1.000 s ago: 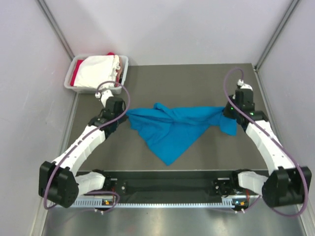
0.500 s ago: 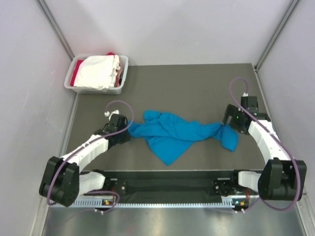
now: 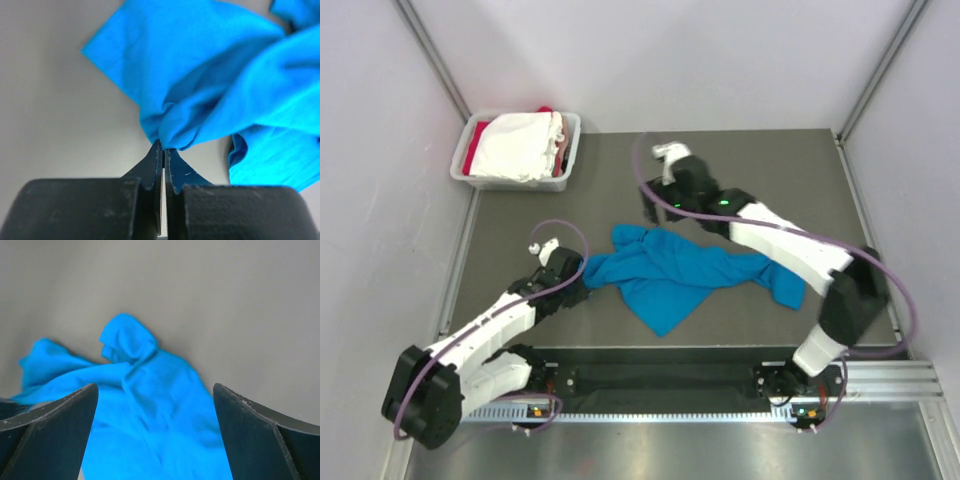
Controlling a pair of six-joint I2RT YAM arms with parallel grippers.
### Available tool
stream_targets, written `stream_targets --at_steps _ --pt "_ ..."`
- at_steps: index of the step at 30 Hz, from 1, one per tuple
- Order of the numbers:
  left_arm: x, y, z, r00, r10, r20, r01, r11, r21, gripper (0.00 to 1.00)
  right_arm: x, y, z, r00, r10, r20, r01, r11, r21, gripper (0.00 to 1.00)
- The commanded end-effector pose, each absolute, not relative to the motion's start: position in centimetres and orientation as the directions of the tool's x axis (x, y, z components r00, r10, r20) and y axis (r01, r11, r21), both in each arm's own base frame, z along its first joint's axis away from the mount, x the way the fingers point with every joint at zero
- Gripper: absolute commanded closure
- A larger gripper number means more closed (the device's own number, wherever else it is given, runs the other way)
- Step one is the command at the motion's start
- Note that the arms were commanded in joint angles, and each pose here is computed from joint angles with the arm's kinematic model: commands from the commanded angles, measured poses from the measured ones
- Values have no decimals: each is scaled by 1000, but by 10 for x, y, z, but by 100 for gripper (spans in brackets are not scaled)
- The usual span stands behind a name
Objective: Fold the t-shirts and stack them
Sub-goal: Flatten the tshirt out
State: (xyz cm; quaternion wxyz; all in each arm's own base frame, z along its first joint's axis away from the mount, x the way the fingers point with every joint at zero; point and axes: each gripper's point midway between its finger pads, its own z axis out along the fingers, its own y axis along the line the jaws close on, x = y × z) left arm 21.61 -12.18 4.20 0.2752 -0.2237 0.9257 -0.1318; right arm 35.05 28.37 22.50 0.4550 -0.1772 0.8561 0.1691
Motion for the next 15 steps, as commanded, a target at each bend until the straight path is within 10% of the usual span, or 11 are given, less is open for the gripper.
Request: stream_targets --at_steps 1,9,15 --pt "213 -97 45 -661 -555 -505 -434 832 -346 100 369 336 192 -505 -320 -801 -514 857 -18 4" --pt "200 -93 42 -688 -552 -471 -458 834 -308 87 373 370 142 -518 -409 -751 -566 823 -57 11" --pt "213 -83 81 -634 -537 -556 -444 842 -307 35 367 368 93 -576 -461 -675 -572 817 -71 22"
